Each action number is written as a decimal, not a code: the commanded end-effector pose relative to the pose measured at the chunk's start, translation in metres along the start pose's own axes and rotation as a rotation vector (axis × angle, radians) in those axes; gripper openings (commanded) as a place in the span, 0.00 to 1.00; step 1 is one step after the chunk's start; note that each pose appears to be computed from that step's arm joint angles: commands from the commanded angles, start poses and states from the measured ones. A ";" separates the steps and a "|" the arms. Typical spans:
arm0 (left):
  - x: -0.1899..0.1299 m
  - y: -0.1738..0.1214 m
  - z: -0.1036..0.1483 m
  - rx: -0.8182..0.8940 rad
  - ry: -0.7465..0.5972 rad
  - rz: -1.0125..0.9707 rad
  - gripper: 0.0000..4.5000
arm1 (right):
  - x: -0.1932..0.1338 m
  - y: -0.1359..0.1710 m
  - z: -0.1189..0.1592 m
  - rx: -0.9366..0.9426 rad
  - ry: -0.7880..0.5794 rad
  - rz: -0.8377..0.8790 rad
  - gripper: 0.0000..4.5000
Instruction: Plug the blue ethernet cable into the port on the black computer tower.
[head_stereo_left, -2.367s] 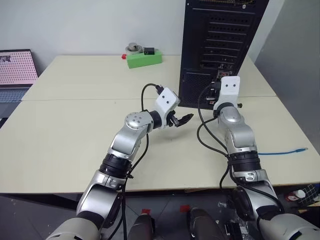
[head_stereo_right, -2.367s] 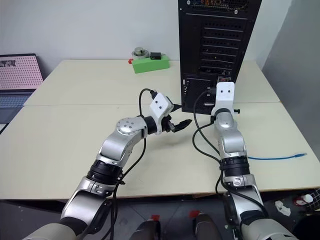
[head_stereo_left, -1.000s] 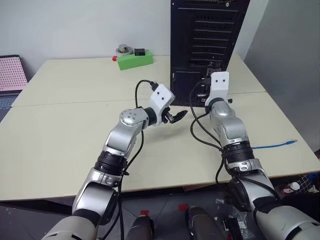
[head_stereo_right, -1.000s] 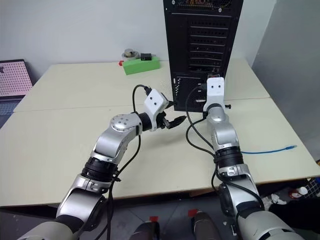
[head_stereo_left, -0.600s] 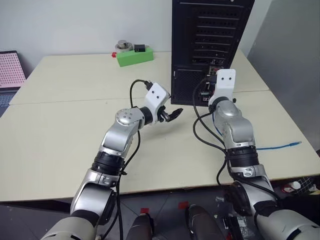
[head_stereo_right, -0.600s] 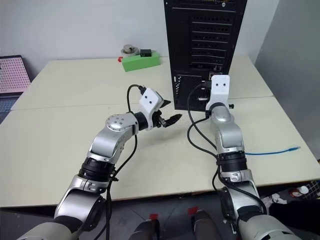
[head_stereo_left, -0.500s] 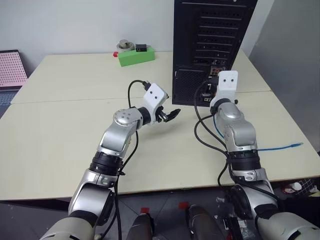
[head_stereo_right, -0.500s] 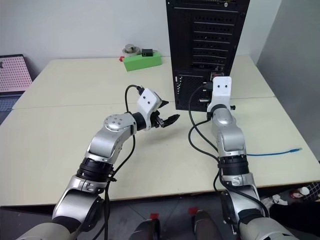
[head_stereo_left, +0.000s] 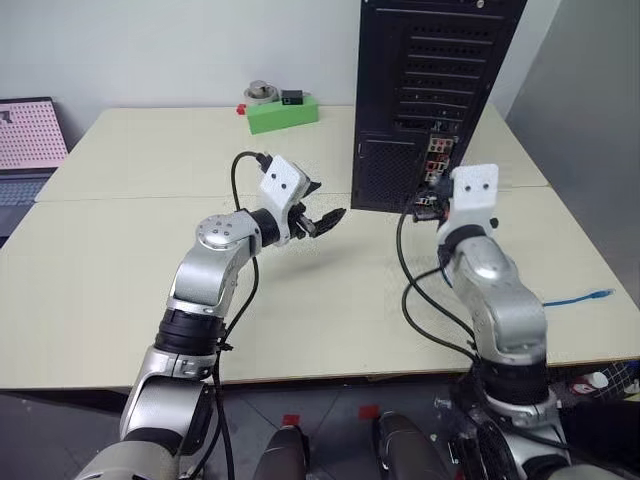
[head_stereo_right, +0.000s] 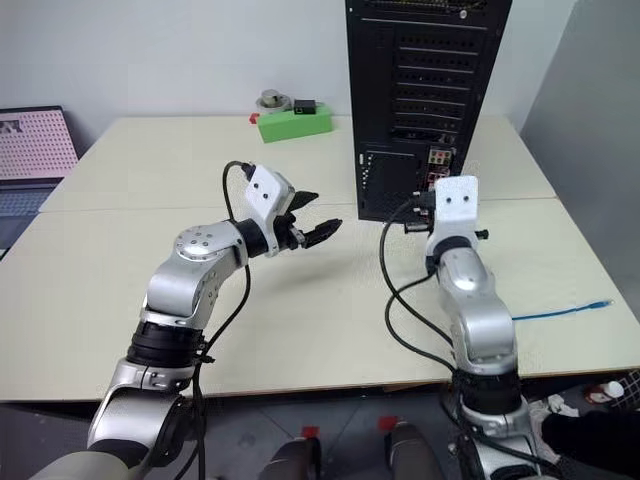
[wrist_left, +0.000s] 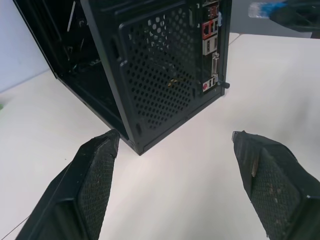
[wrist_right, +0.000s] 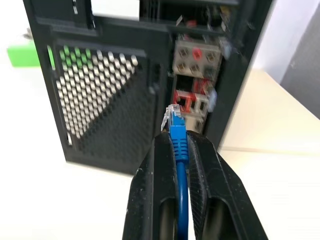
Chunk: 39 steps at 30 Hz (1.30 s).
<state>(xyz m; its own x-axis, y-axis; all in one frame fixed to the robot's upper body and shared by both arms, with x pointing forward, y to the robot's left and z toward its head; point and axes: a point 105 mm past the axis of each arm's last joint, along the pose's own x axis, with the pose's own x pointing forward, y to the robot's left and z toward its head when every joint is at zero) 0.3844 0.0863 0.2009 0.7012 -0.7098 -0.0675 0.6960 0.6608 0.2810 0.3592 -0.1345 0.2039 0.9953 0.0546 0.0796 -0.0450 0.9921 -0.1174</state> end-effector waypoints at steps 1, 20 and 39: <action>0.012 -0.019 0.022 0.058 -0.054 -0.023 0.85 | -0.015 -0.008 0.019 0.013 -0.080 0.037 0.00; 0.014 -0.005 0.011 0.024 -0.042 0.074 0.85 | 0.025 -0.005 0.020 0.049 -0.067 0.112 0.00; 0.012 0.004 0.011 0.044 -0.030 0.100 0.85 | 0.065 -0.001 0.020 0.097 -0.048 0.021 0.00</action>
<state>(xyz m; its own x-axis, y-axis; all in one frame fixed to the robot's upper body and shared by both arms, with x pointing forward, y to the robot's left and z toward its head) 0.3943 0.0778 0.1910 0.7640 -0.6416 -0.0681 0.6306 0.7203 0.2890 0.4207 -0.1255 0.2081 0.9928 0.1078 0.0523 -0.1063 0.9939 -0.0297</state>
